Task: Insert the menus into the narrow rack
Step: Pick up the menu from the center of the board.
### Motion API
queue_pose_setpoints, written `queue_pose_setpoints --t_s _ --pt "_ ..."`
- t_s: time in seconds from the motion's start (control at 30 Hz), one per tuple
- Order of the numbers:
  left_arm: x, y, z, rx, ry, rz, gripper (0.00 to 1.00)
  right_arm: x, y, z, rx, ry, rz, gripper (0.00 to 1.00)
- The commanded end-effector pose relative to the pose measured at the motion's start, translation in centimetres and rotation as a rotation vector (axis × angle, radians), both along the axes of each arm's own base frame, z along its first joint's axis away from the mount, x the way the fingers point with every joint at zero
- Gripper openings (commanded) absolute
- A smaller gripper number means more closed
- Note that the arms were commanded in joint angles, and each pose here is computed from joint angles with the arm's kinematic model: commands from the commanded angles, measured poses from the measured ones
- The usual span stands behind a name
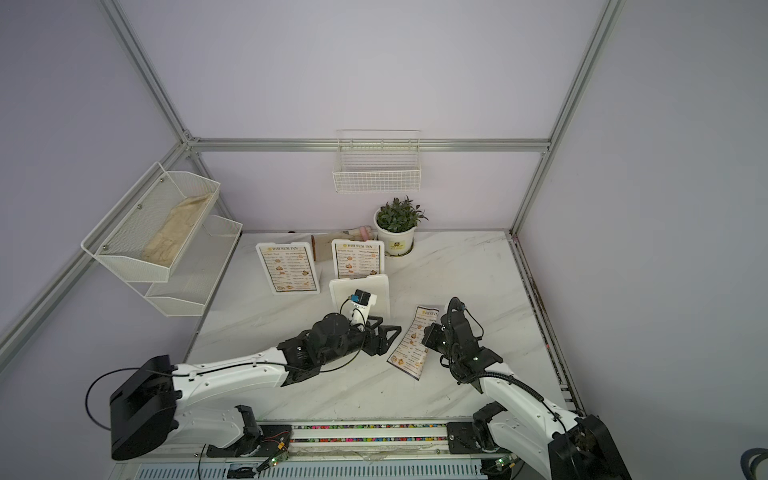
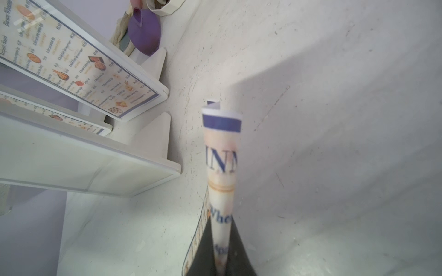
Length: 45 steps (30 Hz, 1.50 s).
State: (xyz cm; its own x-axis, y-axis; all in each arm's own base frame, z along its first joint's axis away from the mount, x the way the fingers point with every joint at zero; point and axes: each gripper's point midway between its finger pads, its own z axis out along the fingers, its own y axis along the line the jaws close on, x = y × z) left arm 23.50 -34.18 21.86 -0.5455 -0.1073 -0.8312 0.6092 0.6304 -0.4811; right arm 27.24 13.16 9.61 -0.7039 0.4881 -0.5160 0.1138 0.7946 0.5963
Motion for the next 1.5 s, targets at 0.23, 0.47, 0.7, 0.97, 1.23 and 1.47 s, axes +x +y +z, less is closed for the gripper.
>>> queue_pose_setpoints --t_s 0.23,0.47,0.7,0.97,1.23,1.47 --pt "-0.9 8.3 0.8 -0.061 -0.115 0.165 0.93 0.0 2.3 4.1 0.068 -0.117 0.131 0.05" --pt "-1.7 9.8 1.0 -0.191 -0.115 0.043 0.99 -1.3 4.1 7.3 0.16 -0.208 0.246 0.03" --pt "-0.1 8.5 -0.4 -0.244 -0.018 -0.063 0.88 -3.5 5.6 10.9 0.228 -0.327 0.343 0.03" --pt "0.5 6.9 0.1 -0.268 -0.014 -0.128 0.85 -4.8 6.8 15.0 0.277 -0.464 0.434 0.03" --pt "1.2 5.4 1.3 -0.271 -0.013 -0.177 0.85 -3.9 8.6 16.8 0.316 -0.538 0.497 0.05" --pt "0.5 3.0 3.0 -0.333 -0.043 -0.341 0.8 -2.9 9.7 17.5 0.329 -0.563 0.52 0.05"
